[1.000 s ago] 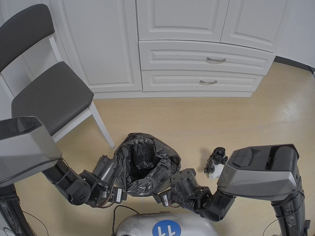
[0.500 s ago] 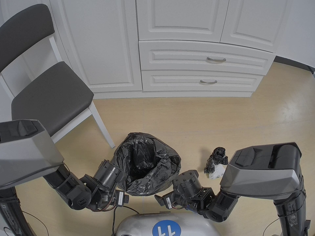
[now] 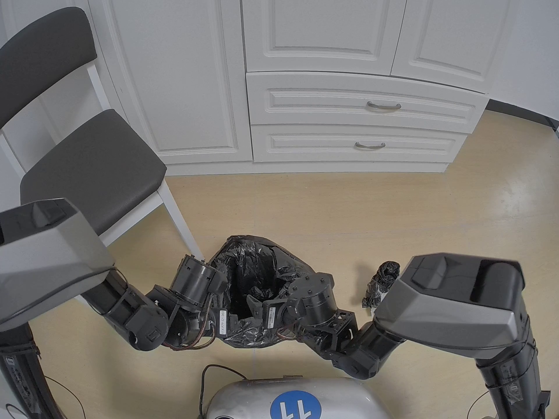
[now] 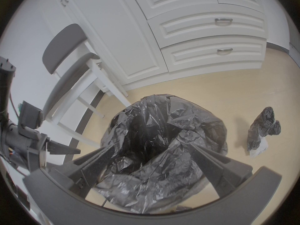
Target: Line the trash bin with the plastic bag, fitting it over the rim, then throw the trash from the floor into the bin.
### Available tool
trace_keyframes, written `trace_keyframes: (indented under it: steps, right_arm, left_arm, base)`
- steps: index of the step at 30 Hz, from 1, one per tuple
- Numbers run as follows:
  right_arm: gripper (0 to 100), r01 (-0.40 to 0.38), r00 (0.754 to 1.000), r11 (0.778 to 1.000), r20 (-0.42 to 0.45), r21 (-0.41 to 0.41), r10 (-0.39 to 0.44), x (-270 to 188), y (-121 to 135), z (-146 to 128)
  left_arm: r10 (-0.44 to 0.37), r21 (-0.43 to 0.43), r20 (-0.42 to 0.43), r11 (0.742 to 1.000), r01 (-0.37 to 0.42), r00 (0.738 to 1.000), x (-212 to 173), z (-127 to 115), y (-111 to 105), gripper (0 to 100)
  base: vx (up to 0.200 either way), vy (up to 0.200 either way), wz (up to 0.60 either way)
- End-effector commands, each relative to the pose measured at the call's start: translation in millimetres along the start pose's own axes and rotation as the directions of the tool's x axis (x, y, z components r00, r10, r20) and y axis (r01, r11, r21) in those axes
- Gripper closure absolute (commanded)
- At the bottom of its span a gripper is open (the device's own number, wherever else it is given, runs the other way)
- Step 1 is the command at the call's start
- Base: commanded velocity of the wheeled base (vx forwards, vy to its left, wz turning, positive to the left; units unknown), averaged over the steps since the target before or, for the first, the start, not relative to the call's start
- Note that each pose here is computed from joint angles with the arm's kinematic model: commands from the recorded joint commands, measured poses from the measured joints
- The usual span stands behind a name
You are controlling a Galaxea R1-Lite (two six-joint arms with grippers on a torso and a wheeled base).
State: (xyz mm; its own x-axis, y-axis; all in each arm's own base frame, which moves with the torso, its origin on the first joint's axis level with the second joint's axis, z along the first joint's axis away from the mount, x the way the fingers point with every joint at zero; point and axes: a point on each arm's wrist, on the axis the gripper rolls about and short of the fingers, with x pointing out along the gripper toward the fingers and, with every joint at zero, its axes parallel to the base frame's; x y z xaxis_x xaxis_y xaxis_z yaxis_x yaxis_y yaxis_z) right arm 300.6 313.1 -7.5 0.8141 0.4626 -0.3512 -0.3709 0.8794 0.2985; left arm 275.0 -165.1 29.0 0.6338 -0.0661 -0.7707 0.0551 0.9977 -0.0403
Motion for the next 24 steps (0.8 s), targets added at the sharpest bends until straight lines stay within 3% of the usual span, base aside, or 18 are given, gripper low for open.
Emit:
trace_keyframes:
  steps: [1, 13, 24]
  right_arm:
    - [0, 0.058, 0.998, 0.998, -0.028, 0.012, -0.057, 28.1, -13.3, -30.3]
    - [0, 0.092, 0.985, 0.994, -0.14, -0.057, -0.1, -10.1, -18.5, -0.1]
    - [0, 0.066, 0.976, 0.99, -0.199, -0.122, -0.089, -21.6, -13.6, -15.3]
  left_arm:
    - [0.023, -0.012, -0.022, 1.0, -0.024, 0.999, 26.1, -1.2, -1.1, 0]
    - [0.043, 0.0, -0.054, 0.999, -0.044, 0.998, 21.5, -10.9, 6.8, 0]
    - [0.064, -0.008, -0.077, 0.998, -0.065, 0.995, 23.5, -15.9, 15.0, 0]
  base:
    - [0.0, 0.0, 0.0]
    - [0.0, 0.0, 0.0]
    - [0.0, 0.0, 0.0]
